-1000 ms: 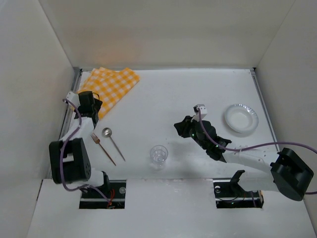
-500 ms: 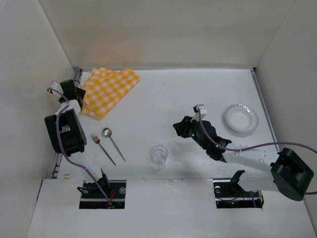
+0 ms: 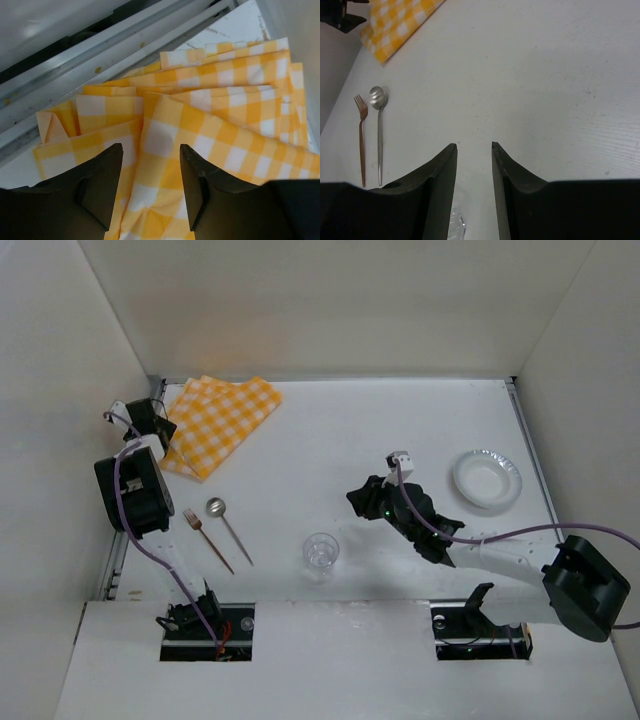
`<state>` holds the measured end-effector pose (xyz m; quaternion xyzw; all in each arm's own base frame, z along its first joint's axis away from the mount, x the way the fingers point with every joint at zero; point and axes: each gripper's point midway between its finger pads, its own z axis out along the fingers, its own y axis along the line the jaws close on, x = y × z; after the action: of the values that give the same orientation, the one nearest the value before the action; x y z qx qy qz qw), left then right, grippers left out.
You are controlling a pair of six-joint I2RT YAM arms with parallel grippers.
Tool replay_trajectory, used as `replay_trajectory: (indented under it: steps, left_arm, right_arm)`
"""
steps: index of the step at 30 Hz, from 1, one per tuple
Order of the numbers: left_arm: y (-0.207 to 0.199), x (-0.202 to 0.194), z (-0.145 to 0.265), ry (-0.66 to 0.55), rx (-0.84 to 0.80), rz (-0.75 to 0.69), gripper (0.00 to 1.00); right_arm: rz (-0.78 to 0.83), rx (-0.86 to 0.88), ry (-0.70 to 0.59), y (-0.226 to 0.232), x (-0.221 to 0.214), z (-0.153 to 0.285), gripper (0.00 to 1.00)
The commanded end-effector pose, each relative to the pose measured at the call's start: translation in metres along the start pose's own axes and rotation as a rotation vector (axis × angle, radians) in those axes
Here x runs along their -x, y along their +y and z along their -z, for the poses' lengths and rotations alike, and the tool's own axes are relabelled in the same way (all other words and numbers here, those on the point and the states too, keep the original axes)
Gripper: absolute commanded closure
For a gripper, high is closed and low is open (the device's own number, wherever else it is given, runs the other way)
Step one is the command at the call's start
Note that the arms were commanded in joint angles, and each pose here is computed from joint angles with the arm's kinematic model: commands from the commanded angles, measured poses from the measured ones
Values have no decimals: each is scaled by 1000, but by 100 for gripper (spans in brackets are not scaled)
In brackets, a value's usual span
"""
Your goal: Set the dinner table for one person
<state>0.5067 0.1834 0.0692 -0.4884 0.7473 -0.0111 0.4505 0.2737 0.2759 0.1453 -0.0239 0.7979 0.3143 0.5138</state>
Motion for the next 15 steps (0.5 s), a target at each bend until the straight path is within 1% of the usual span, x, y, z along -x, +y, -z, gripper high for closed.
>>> replay_trajectory:
  steps: [1, 3, 4, 7, 8, 13, 15]
  left_arm:
    - [-10, -1, 2, 41, -29, -13, 54]
    - [-10, 0, -1, 39, -27, -13, 55]
    - [-11, 0, -1, 38, -28, -11, 58]
    - [-18, 5, -1, 30, -44, -12, 71]
    - [-26, 8, 0, 19, -62, -16, 77]
    - [-74, 14, 14, -12, -166, -51, 96]
    - [-103, 15, 31, -36, -235, -65, 100]
  right_arm:
    - [-8, 58, -56, 20, 21, -3, 60]
    - [-6, 59, -52, 20, 20, -3, 60]
    - [-7, 61, -55, 21, 22, -2, 60]
    - [-12, 65, -62, 22, 23, -1, 60]
    - [-10, 63, -61, 21, 23, 0, 60]
    - [-11, 62, -67, 21, 25, 0, 60]
    - [-17, 60, -86, 21, 30, 3, 61]
